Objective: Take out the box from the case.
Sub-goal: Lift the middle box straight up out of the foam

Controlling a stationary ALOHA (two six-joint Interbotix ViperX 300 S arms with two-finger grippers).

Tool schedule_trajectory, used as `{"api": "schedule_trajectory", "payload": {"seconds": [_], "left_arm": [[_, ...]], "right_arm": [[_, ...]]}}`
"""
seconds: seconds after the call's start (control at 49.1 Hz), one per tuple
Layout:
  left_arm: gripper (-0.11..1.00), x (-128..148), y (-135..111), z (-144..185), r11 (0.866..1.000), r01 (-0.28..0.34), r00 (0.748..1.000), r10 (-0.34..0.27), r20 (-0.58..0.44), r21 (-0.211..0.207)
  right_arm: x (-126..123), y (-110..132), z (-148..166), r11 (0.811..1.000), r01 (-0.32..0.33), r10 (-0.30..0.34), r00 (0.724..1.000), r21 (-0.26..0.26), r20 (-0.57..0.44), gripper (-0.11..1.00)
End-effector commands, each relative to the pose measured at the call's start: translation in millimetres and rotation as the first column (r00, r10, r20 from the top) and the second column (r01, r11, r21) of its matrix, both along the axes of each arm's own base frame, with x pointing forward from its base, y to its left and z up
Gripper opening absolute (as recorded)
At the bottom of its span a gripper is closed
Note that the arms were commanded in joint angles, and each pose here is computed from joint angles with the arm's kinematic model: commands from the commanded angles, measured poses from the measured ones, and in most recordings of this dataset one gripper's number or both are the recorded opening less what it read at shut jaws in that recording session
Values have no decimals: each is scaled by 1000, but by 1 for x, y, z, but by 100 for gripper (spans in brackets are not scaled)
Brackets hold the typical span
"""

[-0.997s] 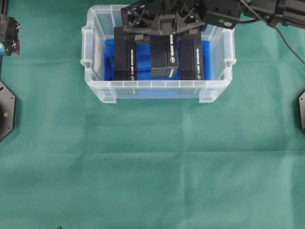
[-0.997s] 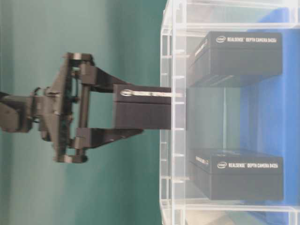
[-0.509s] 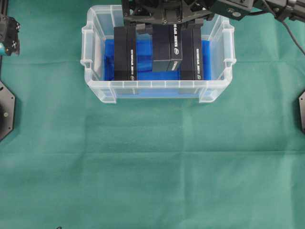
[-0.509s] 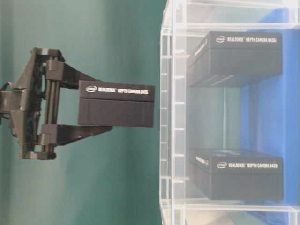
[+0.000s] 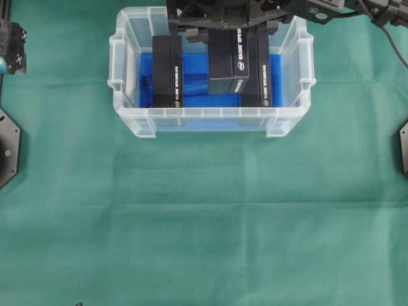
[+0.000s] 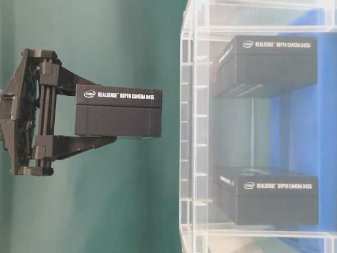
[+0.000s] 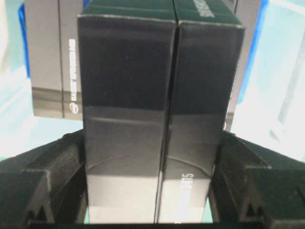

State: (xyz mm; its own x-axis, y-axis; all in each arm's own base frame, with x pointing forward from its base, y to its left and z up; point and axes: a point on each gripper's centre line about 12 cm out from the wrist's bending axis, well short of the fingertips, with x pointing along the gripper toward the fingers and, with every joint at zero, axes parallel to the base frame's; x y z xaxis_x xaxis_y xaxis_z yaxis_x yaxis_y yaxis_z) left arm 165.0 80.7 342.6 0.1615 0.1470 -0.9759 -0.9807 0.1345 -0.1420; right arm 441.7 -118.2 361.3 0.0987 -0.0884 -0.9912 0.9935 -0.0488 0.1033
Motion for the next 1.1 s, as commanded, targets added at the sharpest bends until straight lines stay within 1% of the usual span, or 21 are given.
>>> {"api": "schedule_trajectory", "payload": {"seconds": [0.0,0.753,0.916,1.079], "left_arm": [[98,0,1,6,1000,-3,1000,3,19,10],[98,0,1,6,1000,-5,1000,5,18,9],[98,0,1,6,1000,-5,1000,5,18,9],[98,0,1,6,1000,-3,1000,3,18,9]], "right_arm": [[-13,3,35,1000,1,1,996,-26,86,66],[-11,2,36,999,3,0,995,-33,101,66],[-12,-1,36,998,28,-23,995,-49,98,66],[-12,-1,36,998,28,-23,995,-49,98,66]]}}
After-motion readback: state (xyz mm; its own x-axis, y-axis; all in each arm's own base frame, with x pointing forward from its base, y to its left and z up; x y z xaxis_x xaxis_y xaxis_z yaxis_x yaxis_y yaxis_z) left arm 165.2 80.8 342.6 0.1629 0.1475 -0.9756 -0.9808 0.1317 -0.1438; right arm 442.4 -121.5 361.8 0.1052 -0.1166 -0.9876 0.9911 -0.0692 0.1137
